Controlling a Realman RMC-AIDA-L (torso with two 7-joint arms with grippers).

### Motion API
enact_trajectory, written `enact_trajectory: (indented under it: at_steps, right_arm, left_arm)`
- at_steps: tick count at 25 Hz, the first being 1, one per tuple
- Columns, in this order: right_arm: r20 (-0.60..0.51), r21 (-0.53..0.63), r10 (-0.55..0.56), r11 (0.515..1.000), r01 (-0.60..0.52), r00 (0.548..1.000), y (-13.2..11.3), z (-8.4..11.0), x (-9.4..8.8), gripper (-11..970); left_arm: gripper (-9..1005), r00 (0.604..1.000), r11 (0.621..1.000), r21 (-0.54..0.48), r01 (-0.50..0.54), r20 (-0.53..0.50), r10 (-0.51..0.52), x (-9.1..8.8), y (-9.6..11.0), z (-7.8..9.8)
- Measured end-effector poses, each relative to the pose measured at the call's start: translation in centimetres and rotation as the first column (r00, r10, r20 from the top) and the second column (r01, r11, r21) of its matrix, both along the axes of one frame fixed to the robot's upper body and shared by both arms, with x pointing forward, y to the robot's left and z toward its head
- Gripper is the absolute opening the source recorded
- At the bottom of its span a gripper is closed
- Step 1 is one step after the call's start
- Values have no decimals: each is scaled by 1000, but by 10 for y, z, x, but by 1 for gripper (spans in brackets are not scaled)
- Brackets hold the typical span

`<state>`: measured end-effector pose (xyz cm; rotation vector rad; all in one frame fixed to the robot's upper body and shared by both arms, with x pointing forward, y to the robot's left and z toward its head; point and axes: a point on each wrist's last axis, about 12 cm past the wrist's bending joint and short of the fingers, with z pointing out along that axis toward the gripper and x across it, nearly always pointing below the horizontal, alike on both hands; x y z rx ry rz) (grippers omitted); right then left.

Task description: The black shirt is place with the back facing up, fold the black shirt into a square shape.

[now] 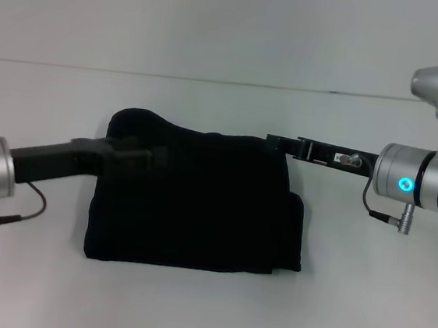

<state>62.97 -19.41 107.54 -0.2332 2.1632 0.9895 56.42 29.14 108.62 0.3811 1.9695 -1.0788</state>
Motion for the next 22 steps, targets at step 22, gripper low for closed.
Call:
enact_trajectory:
  at_steps: [22]
  right_arm:
    - [13,-5,-7,1000,7,1000,-1,2,2,294]
  left_arm:
    - [950,894,897,439,-50,420,-155,2,-50,-52]
